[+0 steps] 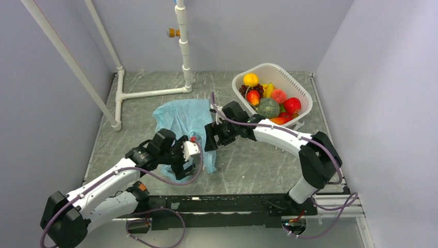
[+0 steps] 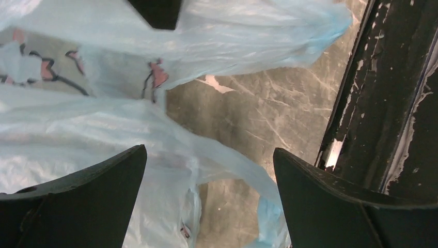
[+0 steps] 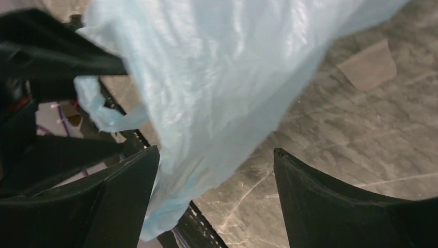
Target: Place the fake fruits into the plastic bag and tie a complex knot
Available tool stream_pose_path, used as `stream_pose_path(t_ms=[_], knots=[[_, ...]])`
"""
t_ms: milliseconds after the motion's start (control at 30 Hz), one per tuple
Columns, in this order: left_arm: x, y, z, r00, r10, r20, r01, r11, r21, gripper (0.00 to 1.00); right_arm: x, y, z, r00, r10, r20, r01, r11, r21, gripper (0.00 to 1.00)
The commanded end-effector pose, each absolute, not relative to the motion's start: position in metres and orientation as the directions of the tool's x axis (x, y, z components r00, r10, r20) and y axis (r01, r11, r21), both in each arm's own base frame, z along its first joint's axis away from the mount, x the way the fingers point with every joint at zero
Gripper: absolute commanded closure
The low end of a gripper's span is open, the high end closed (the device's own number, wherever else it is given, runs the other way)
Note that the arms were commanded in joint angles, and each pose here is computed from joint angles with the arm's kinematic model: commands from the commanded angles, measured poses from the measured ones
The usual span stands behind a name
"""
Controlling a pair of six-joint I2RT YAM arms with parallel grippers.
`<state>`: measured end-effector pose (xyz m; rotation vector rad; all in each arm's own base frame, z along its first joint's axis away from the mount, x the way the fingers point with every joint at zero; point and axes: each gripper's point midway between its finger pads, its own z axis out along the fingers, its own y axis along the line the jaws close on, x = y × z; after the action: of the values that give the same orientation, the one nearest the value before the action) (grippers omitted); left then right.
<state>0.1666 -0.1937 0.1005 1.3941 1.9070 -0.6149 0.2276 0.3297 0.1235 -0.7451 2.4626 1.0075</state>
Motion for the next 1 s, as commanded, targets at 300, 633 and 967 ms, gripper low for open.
stream_pose_path(t_ms=[300,633,967], knots=[[0.214,-0.169,0.075,-0.258,0.818,-0.514,0.852,0.444,0.278,0.80,0.256,0.289,0.069,-0.803,-0.325,-0.500,-0.543,0.744,0.390,0.82],[0.210,-0.105,0.160,-0.208,0.667,-0.715,0.823,0.514,0.240,1.00,0.259,0.231,0.081,-0.711,-0.440,-0.548,-0.647,0.715,0.265,1.00],[0.212,-0.144,0.180,-0.056,0.590,-0.806,0.856,0.444,0.265,0.70,0.251,0.262,0.113,-0.743,-0.361,-0.564,-0.637,0.641,0.429,1.00]])
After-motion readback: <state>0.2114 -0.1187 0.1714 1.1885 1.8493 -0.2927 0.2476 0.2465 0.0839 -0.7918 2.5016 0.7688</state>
